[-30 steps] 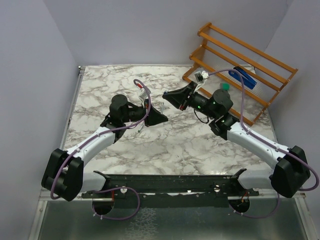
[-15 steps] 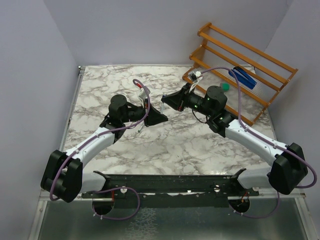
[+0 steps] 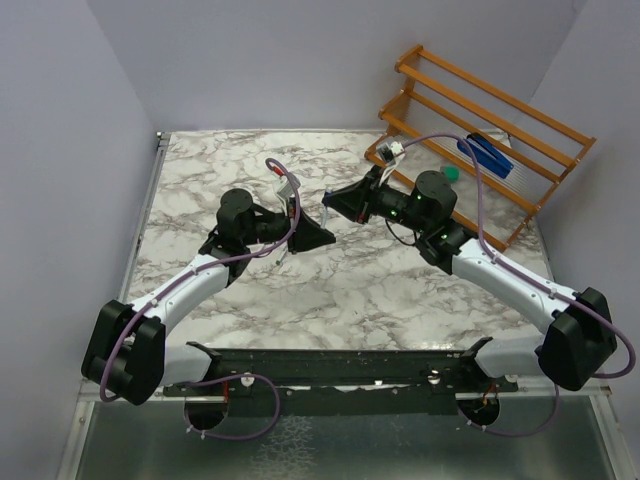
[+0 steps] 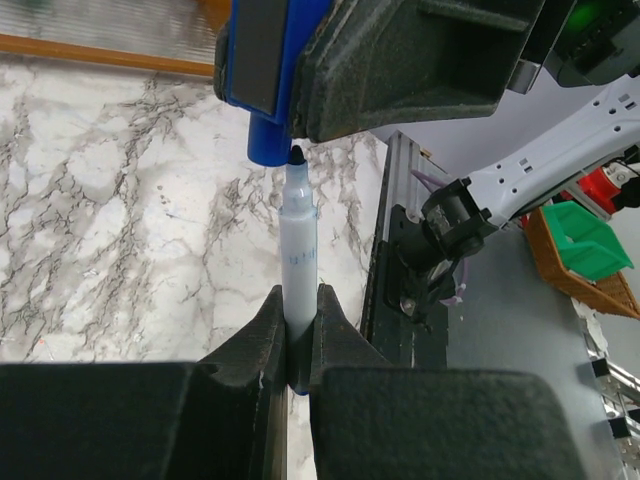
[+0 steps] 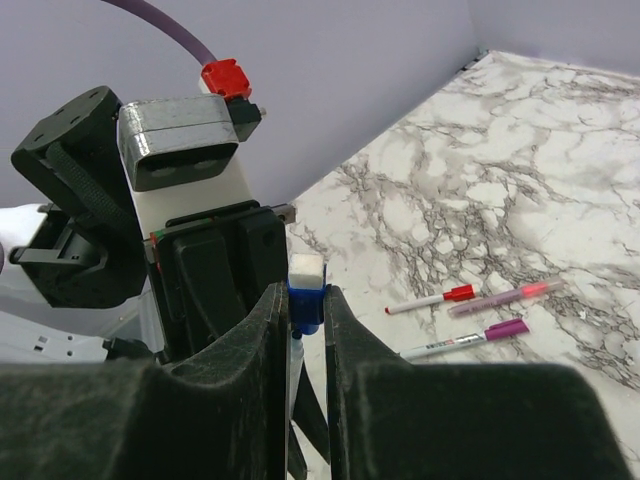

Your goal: Insert the pens into the pen caps

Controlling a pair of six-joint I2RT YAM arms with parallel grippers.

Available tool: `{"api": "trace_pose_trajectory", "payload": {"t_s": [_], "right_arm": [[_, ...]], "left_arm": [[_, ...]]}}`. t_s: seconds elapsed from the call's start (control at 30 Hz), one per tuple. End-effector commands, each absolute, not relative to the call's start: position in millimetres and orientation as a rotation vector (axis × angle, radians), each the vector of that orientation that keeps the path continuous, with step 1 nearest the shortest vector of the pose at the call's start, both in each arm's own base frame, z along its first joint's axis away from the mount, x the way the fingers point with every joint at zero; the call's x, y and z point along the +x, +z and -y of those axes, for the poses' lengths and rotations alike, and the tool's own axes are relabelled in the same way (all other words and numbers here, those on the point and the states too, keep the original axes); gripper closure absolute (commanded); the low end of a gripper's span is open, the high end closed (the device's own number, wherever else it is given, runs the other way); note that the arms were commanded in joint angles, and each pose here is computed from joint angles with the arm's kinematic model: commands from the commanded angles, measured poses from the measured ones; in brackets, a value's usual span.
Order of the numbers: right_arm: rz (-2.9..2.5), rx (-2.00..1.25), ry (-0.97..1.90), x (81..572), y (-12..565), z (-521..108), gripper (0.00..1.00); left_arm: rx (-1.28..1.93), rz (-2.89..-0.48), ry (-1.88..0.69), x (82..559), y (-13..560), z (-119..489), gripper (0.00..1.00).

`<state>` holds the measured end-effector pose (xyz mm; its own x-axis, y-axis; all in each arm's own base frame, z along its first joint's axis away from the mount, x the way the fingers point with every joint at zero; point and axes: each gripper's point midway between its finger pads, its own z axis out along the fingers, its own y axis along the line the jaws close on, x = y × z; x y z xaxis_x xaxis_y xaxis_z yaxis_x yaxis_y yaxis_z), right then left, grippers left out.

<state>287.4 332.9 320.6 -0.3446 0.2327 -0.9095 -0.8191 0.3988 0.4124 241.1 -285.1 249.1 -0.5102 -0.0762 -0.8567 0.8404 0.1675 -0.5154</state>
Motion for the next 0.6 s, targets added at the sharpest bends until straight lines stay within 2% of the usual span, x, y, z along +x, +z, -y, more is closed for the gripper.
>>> {"api": "trace_pose_trajectory", "payload": {"t_s": [0.0, 0.57], "right_arm": [[-1.464, -0.610, 1.241, 270.5, 350.3, -333.7, 1.00], [-1.466, -0.628, 1.272, 261.1, 350.5, -332.1, 0.99]], "left_arm": [[0.773, -1.609, -1.456, 237.0, 254.2, 281.5, 1.00], [0.772, -1.606, -1.454, 236.5, 254.5, 278.4, 1.00]]}}
